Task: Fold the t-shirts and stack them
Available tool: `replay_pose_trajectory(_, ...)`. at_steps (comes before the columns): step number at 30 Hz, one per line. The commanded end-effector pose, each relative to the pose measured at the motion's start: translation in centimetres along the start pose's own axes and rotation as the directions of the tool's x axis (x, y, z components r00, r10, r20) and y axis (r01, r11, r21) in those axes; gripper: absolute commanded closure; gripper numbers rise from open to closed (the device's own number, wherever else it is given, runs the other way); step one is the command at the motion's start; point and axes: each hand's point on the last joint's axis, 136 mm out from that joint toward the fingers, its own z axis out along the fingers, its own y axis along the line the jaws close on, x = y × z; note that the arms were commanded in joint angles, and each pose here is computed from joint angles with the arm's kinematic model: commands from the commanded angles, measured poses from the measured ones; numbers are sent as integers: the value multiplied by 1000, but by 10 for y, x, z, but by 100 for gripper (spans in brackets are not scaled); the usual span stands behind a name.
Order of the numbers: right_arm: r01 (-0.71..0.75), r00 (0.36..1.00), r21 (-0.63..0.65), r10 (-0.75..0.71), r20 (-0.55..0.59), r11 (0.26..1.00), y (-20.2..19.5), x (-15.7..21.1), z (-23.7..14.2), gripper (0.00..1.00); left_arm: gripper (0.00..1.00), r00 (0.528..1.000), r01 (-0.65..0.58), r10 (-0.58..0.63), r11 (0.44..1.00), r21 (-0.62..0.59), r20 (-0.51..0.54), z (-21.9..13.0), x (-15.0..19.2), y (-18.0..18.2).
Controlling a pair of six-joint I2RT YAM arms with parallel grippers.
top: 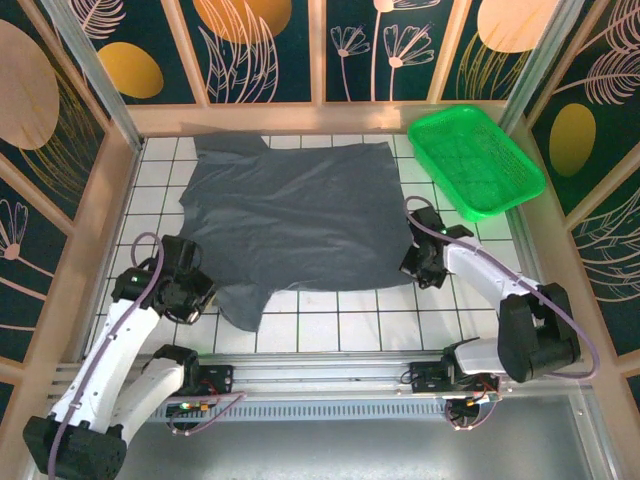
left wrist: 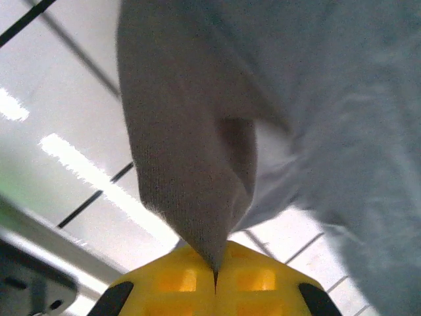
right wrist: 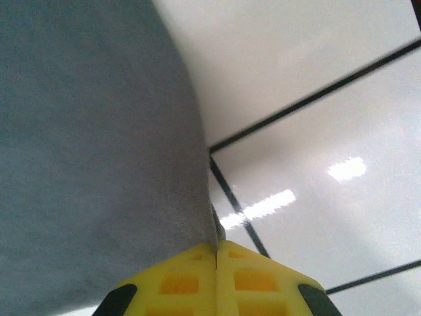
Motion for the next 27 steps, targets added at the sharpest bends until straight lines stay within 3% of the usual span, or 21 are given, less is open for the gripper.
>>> replay_pose_trajectory(1, -44, 999, -43, 44, 10, 998, 17, -16, -10, 100, 100, 997, -18, 12, 997, 71, 72, -3, -20, -35)
replay_pose_trajectory(6, -114, 993, -123, 114, -4, 986, 32, -35, -16, 100, 100, 991, -61, 39, 984, 168, 131, 0, -45, -94)
replay_pose_trajectory(12, -162, 985, -172, 169, 24, 972, 47, -68, -25, 100, 100, 975, -121, 82, 976, 182, 208, -4, -74, -143)
replay_pose_trajectory(18, -189, 978, -214, 203, 43, 958, 61, -98, -31, 100, 100, 956, -156, 102, 971, 180, 274, -10, -100, -170)
replay_pose_trajectory(27, -240, 965, -211, 257, 57, 948, 58, -130, -18, 100, 100, 930, -157, 93, 975, 155, 356, -3, -140, -182)
